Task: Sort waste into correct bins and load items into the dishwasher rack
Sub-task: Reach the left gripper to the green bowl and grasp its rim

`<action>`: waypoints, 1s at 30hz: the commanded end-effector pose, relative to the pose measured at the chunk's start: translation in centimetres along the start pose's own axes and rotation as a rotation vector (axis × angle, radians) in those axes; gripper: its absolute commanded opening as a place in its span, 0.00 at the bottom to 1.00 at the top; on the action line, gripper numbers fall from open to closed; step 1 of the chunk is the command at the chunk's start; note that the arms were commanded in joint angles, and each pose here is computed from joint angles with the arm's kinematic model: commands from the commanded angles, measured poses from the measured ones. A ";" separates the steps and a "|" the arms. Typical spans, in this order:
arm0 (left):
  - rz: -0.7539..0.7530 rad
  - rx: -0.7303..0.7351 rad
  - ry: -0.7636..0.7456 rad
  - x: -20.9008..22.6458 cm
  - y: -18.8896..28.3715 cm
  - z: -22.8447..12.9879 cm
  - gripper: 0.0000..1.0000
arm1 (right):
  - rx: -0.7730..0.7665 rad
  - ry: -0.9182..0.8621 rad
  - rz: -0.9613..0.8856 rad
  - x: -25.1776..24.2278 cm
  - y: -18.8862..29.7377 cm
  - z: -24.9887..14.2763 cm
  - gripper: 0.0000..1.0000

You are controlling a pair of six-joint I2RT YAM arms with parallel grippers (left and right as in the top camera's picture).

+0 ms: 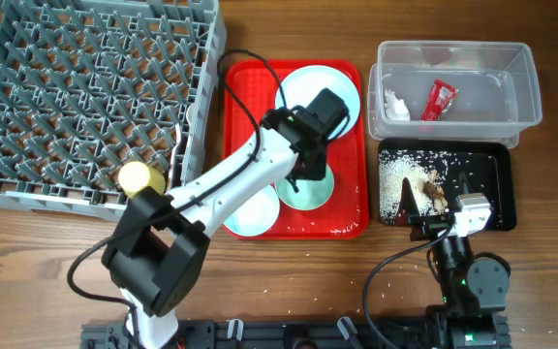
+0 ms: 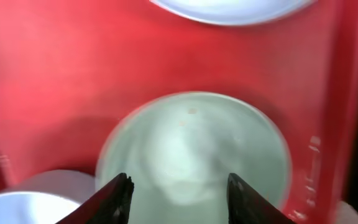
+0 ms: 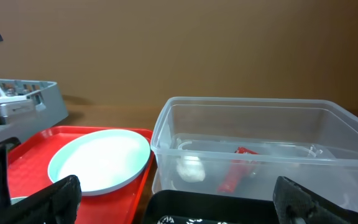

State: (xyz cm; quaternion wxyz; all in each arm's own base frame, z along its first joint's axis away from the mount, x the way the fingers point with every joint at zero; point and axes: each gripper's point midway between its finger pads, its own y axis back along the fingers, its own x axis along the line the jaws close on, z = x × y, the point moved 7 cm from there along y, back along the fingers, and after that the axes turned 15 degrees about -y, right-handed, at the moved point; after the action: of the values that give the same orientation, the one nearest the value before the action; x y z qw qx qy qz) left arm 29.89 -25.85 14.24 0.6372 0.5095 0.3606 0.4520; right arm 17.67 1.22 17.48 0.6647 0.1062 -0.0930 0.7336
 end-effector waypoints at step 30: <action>-0.022 0.107 -0.016 2.7 -5.4 0.1 0.31 | -0.008 -0.005 0.007 0.0 0.0 0.1 1.00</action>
State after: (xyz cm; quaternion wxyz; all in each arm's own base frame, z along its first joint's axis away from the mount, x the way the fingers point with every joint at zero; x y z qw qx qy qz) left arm 31.68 -23.67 9.23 0.6054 0.5556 0.3938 0.4120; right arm 17.67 1.22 17.48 0.6648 0.1062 -0.0930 0.7335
